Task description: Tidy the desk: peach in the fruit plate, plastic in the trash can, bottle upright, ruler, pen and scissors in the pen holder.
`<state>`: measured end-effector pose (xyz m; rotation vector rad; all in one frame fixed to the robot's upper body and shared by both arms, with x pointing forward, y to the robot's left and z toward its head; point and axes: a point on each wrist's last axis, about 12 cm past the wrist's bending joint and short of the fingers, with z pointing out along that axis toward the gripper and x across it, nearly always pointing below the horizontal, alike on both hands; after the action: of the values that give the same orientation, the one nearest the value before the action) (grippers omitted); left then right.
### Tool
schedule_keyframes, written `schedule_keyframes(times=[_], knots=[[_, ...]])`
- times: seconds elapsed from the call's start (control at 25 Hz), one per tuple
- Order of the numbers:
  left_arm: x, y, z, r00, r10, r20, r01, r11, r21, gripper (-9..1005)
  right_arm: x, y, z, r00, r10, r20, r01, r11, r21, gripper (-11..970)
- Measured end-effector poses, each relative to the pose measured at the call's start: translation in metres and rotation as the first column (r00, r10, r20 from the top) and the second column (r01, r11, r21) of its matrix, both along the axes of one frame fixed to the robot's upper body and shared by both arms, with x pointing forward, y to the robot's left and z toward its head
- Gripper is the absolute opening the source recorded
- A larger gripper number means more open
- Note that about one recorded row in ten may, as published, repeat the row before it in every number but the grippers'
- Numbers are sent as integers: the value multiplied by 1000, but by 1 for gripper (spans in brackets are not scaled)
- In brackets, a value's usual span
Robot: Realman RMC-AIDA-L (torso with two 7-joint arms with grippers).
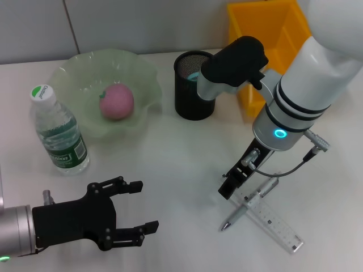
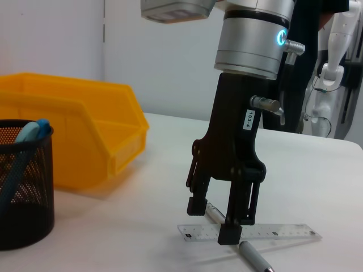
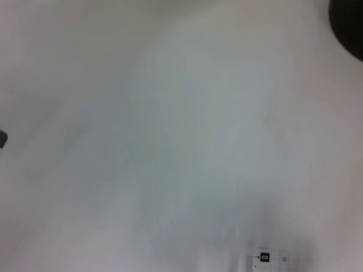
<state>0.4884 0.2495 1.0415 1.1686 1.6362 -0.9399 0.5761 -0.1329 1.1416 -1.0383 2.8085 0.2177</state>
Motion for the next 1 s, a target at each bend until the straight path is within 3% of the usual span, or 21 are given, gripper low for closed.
schedule_keyframes(times=[1.0], knots=[[0, 1, 3, 1000, -3, 10, 3, 1000, -23, 851, 0, -1, -6, 1000, -9, -15, 9, 1000, -8, 649]])
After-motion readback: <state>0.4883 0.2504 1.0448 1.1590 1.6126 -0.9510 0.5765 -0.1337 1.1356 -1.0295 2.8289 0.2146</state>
